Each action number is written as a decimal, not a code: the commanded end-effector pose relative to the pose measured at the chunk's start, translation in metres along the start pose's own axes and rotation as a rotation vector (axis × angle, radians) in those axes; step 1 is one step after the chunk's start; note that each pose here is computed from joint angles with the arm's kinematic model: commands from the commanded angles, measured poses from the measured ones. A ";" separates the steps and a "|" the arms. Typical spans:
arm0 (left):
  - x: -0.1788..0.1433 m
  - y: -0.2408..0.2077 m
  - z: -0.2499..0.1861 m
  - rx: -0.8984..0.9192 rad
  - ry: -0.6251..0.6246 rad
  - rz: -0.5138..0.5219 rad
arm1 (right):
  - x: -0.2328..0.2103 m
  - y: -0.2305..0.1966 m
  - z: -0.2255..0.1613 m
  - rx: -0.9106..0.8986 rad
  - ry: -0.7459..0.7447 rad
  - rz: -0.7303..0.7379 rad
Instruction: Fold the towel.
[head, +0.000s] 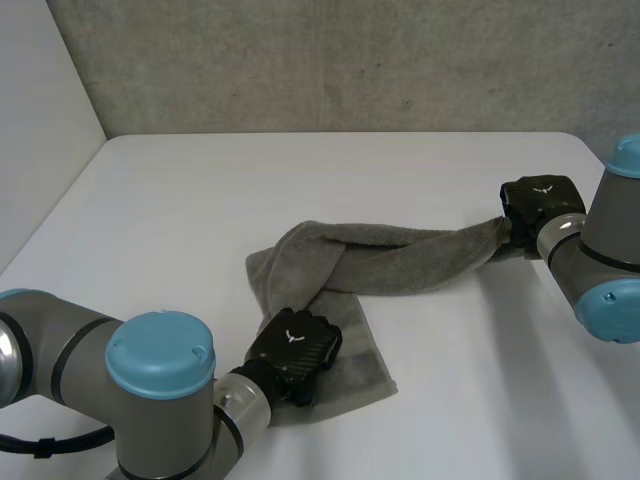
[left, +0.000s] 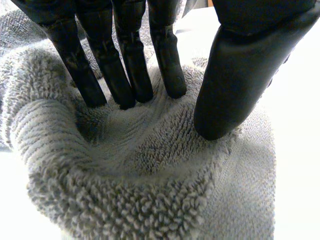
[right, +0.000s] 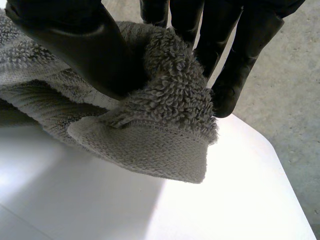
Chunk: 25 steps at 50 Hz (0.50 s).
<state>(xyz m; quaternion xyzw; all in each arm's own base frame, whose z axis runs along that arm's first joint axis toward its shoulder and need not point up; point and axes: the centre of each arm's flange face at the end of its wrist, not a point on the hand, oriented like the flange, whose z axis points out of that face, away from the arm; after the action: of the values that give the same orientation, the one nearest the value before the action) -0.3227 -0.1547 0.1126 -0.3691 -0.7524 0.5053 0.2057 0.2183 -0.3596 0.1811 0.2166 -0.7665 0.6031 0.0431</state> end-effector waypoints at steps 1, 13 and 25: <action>-0.001 -0.001 0.000 0.000 -0.004 0.007 | -0.001 0.000 0.000 0.000 -0.002 -0.001; -0.044 -0.027 -0.003 0.037 -0.162 0.058 | 0.001 -0.005 -0.002 0.012 0.001 -0.001; -0.130 -0.048 0.004 0.095 -0.340 0.002 | 0.004 -0.010 -0.003 0.026 0.006 0.002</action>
<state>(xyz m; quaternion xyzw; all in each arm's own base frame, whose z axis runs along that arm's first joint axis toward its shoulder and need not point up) -0.2783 -0.2333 0.1543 -0.3007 -0.7508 0.5786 0.1054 0.2186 -0.3589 0.1907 0.2155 -0.7597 0.6122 0.0417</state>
